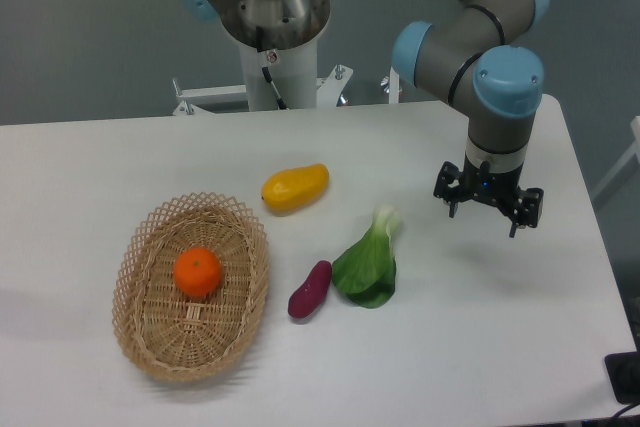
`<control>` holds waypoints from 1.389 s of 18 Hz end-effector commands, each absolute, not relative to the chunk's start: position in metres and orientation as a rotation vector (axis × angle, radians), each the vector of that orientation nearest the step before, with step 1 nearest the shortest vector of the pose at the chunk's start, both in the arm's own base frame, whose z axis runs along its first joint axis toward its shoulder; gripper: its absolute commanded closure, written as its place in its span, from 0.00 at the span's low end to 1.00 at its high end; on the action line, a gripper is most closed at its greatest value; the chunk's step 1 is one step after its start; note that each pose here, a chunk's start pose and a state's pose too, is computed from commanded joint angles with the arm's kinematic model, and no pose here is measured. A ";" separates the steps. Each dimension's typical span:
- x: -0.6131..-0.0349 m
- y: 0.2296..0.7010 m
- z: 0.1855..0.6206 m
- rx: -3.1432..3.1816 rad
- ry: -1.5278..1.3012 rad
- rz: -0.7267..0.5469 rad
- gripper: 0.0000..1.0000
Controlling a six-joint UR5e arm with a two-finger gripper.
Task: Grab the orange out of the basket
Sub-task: 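Move the gripper over the bok choy toward the wicker basket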
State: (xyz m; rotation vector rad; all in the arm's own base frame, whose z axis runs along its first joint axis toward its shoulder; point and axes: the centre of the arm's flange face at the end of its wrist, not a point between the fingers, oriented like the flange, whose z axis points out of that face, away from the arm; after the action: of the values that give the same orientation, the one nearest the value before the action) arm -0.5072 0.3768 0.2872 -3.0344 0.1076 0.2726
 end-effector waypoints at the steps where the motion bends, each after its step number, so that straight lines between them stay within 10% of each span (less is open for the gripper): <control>1: -0.507 0.377 0.287 -3.033 0.108 0.272 0.00; 25: -0.439 0.461 0.284 -3.070 0.072 0.312 0.00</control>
State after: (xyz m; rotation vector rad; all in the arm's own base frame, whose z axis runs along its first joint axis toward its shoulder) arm -0.4389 0.4605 0.2840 -3.0703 0.0724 0.3124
